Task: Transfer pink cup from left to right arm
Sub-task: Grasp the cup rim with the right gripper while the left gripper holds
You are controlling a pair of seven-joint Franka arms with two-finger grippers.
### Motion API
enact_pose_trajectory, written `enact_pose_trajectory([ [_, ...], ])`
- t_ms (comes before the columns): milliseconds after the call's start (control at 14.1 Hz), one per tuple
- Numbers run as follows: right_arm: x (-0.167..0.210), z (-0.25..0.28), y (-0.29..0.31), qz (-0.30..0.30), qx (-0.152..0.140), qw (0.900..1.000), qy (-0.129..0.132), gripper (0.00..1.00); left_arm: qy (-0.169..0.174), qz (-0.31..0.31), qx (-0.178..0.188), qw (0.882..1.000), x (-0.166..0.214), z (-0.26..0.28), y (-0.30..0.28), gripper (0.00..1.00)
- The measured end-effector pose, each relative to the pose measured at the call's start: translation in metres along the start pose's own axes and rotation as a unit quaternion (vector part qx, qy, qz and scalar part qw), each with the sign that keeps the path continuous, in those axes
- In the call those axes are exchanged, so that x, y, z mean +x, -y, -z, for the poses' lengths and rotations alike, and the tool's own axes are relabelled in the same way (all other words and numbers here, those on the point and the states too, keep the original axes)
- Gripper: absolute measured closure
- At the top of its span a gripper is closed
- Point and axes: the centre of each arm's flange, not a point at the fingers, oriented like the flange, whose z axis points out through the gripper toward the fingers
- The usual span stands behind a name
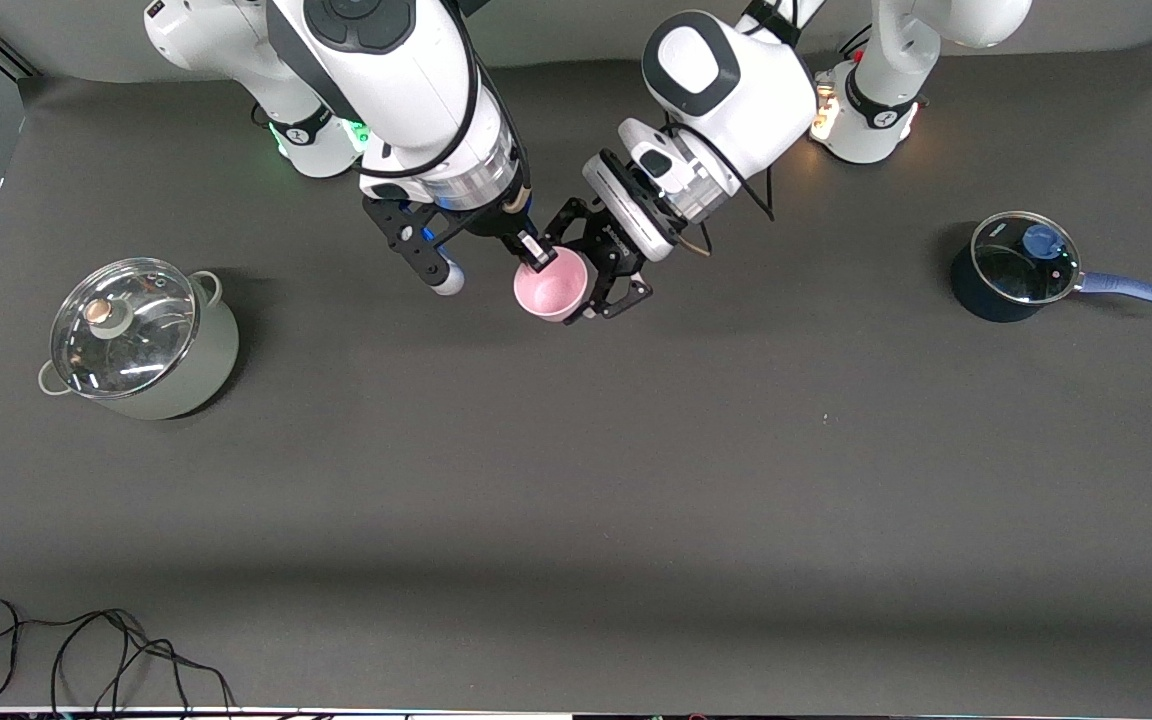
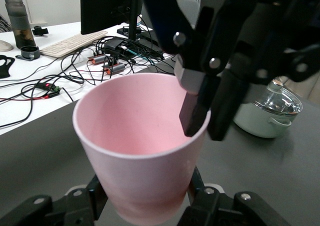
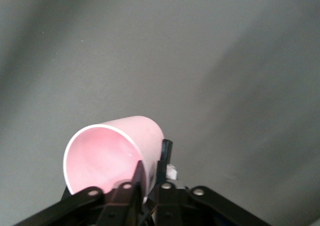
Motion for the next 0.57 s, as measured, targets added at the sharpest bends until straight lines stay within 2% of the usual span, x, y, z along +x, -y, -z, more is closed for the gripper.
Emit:
enact_pose_trajectory([
  [498, 0.0017, -0.0003, 0.0003, 0.002, -0.001, 1.0, 0.001, 0.96, 0.0, -0.003, 0.004, 1.0, 0.0, 0.0003, 0.0001, 0.33],
  [569, 0.0048, -0.0002, -0.0003, 0.012, -0.003, 1.0, -0.001, 0.96, -0.001, 0.0, 0.009, 1.0, 0.0005, 0.0014, 0.0029, 0.29],
])
